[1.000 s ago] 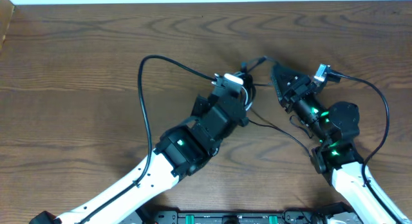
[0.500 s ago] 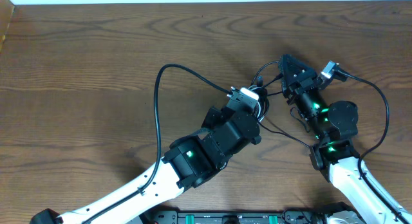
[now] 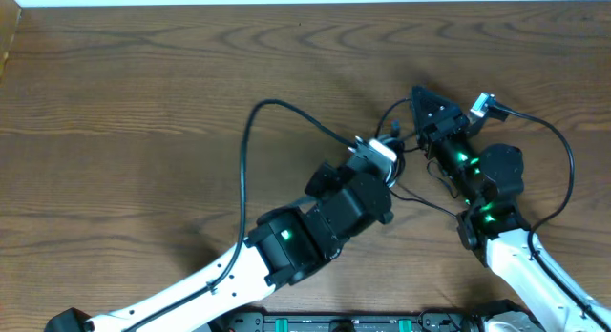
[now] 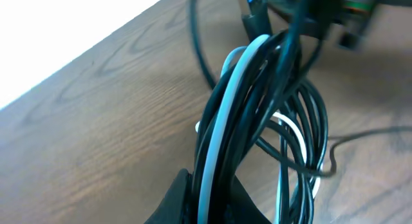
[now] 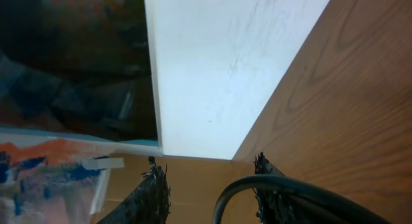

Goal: Untangle cables

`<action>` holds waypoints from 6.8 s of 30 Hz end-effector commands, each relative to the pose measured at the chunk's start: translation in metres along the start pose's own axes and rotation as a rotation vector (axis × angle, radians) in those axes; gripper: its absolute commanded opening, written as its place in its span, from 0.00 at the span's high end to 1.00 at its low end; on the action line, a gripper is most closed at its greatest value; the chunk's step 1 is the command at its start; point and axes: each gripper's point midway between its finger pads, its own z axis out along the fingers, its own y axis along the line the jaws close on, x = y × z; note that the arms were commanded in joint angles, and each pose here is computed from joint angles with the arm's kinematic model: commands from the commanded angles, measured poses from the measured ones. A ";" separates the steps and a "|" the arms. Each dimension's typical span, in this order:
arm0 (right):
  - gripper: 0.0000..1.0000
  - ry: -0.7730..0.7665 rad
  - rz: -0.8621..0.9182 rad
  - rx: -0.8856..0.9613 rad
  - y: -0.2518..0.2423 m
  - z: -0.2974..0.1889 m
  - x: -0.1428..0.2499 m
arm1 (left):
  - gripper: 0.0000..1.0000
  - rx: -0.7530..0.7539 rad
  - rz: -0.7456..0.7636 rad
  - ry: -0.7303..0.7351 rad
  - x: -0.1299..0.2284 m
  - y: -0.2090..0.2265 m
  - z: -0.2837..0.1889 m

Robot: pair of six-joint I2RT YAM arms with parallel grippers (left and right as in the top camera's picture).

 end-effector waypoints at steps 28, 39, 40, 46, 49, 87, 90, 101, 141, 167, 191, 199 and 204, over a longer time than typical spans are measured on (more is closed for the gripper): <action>0.87 -0.083 -0.333 -0.085 0.014 -0.037 -0.094 | 0.93 -0.360 0.120 0.127 0.021 0.105 0.065; 0.67 0.240 -0.602 -0.019 -0.028 -0.034 -0.032 | 0.92 -0.099 0.501 0.180 0.032 0.068 0.073; 0.64 0.253 -0.641 -0.008 -0.034 -0.035 -0.030 | 0.93 -0.088 0.508 0.183 0.033 0.066 0.073; 0.60 0.336 -0.691 0.119 -0.074 -0.043 -0.020 | 0.93 0.201 0.486 0.123 0.035 0.019 0.062; 0.62 0.371 -0.642 0.131 -0.079 -0.045 -0.012 | 0.93 0.296 0.447 0.089 0.030 0.004 0.054; 0.49 0.266 0.280 0.430 -0.102 -0.034 0.038 | 0.93 0.059 0.444 0.064 0.012 0.042 0.059; 0.52 0.208 0.258 0.405 -0.097 -0.029 0.027 | 0.93 0.067 0.450 0.060 0.011 0.037 0.058; 0.65 0.172 0.262 0.403 -0.097 -0.027 0.021 | 0.93 0.125 0.500 0.031 0.009 0.005 0.050; 0.99 -0.504 -0.463 0.278 -0.027 -0.053 -0.172 | 0.93 0.105 0.539 0.251 0.060 0.020 0.043; 0.99 -0.597 -0.482 0.887 -0.133 -0.146 -0.216 | 0.92 -0.598 -0.205 0.187 0.051 0.191 0.037; 0.74 -0.495 -0.395 1.031 -0.168 -0.163 -0.192 | 0.92 -0.319 -0.482 0.143 0.046 0.150 0.061; 0.14 -0.361 -0.539 0.637 -0.096 -0.108 -0.180 | 0.93 -0.128 -0.417 0.149 0.038 0.121 0.068; 0.07 -0.178 -0.643 0.317 -0.029 -0.086 -0.137 | 0.93 -0.143 -0.602 0.138 0.038 0.121 0.068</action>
